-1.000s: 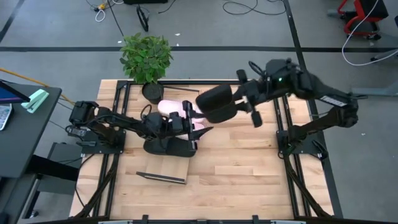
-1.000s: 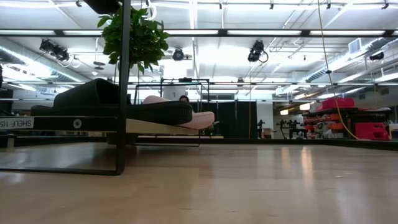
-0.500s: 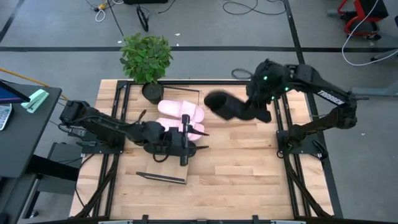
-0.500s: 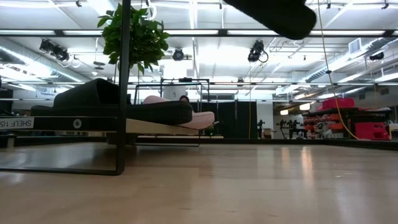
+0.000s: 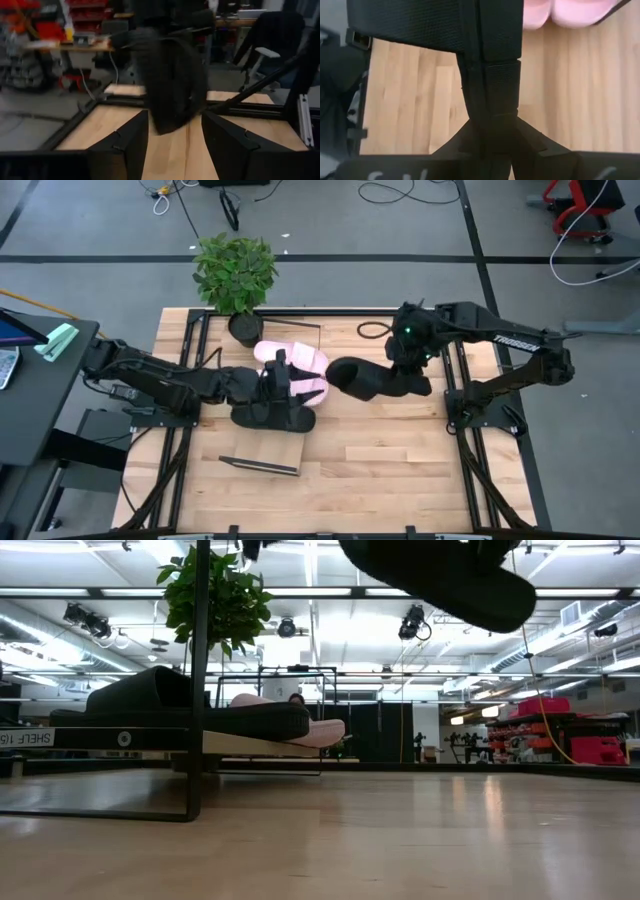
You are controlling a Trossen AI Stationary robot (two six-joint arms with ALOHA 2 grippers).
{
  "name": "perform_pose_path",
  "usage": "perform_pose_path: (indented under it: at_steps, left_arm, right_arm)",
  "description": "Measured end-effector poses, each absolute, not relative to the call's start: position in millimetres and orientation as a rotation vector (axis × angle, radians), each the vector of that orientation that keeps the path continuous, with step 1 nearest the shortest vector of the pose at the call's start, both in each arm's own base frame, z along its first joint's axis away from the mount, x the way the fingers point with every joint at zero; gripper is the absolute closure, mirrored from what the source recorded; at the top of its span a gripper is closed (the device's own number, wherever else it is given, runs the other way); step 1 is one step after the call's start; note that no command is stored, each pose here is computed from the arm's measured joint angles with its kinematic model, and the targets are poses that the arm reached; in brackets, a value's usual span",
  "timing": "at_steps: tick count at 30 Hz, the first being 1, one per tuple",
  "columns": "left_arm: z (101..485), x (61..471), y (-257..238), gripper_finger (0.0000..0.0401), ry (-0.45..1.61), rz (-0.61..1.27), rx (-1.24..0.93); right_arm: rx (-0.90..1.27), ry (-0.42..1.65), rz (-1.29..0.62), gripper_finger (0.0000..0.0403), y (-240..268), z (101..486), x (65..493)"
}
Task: Pick and place slides into the shelf
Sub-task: Put the black slipper on the shelf
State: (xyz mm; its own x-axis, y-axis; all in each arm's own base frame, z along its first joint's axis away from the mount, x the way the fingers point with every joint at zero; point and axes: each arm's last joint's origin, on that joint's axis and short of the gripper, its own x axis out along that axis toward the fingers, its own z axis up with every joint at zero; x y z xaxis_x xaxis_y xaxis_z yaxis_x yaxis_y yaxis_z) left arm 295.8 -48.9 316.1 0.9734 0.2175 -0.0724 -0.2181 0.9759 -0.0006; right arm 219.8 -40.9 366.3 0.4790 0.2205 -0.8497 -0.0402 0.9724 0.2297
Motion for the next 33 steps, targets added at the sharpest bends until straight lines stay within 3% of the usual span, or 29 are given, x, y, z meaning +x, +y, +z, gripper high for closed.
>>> perform_pose_path:
  at_steps: [11, 15, 33]
  left_arm:
    - [312.7, 299.8, -30.7, 0.021, 0.1, 0.087, -0.255]
    - [312.6, 300.1, -32.0, 0.0201, 0.116, -0.014, -0.267]
    - [311.4, 300.1, -30.2, 0.0194, 0.129, -0.013, -0.273]
  right_arm:
    - [0.165, 1.049, 0.207, 0.0329, -27.2, 354.9, 228.6]
    - [0.147, 1.049, 0.187, 0.0329, -31.3, 354.7, 228.1]
    - [0.152, 1.027, 0.193, 0.033, -33.9, 352.1, 236.6]
